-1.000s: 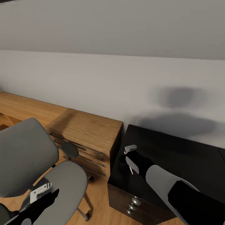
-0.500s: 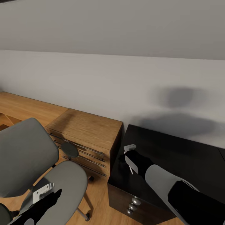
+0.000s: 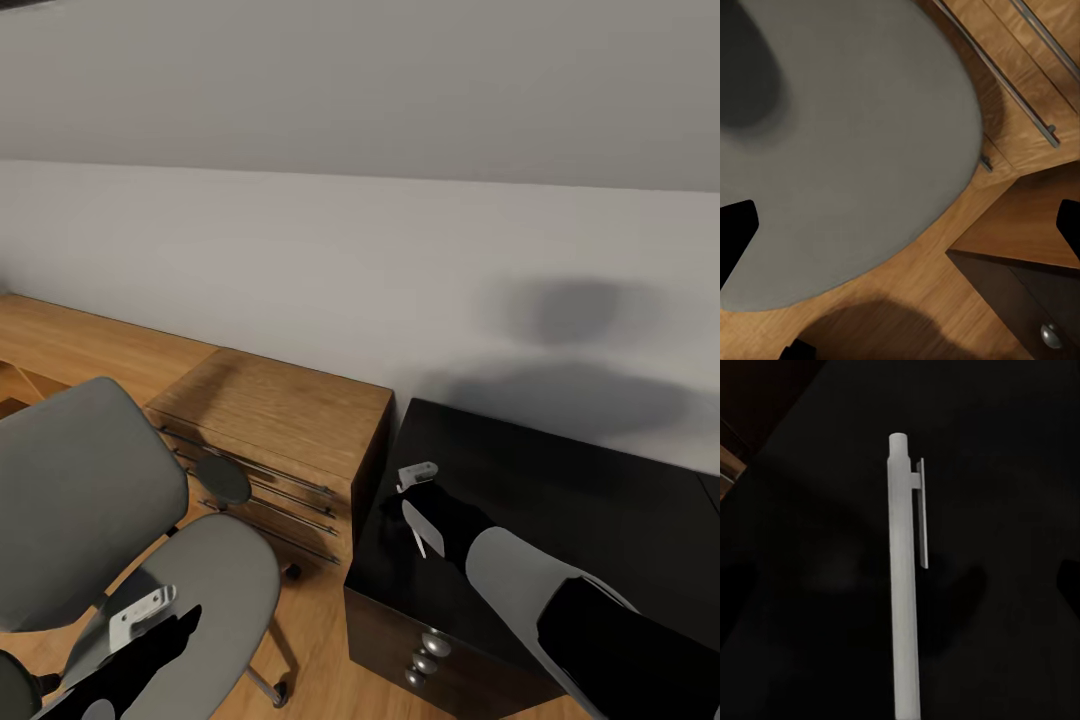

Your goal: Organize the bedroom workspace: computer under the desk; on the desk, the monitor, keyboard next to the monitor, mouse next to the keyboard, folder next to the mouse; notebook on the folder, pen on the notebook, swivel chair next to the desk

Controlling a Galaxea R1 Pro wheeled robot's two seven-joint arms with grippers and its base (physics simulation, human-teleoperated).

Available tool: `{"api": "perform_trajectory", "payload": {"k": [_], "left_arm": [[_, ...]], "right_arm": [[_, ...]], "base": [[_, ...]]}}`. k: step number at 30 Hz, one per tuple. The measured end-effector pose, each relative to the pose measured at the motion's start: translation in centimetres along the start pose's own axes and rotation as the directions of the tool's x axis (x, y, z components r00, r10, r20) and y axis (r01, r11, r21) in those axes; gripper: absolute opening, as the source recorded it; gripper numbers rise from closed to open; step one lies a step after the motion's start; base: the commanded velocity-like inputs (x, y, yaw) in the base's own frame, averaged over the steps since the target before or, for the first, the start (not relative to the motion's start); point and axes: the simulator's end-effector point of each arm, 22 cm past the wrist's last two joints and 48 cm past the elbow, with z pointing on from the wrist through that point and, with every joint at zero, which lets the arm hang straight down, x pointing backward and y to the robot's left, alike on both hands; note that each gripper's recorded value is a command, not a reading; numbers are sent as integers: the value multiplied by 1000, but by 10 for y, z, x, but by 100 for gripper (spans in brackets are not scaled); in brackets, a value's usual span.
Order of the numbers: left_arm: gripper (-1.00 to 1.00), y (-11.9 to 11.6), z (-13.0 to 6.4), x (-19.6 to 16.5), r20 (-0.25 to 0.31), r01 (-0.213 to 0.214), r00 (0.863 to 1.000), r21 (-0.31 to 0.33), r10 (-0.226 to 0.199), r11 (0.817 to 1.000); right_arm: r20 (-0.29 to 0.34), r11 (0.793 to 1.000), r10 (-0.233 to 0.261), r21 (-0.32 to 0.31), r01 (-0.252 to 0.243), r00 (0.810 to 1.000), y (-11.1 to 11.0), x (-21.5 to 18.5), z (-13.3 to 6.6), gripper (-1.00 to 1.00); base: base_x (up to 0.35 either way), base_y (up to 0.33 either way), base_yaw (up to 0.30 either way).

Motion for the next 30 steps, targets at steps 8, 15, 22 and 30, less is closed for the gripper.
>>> {"api": "perform_trajectory", "payload": {"k": [8,15,22,30], "left_arm": [[100,0,1,1,0,1,1000,0,-1,1000],[100,1,9,4,1,1,1000,-1,-1,1000],[100,2,12,6,1,1,1000,-1,-1,1000],[100,3,17,9,0,1,1000,0,-1,1000]], "right_arm": [[0,1000,0,0,0,1000,0,0,1,100],[0,1000,-2,1,2,1000,0,4,9,100],[-1,1000,-3,1,3,1000,1,5,13,100],[-1,1000,-3,1,3,1000,1,7,18,100]], "base": [[0,0,0],[0,0,0],[0,0,0],[0,0,0]]}}
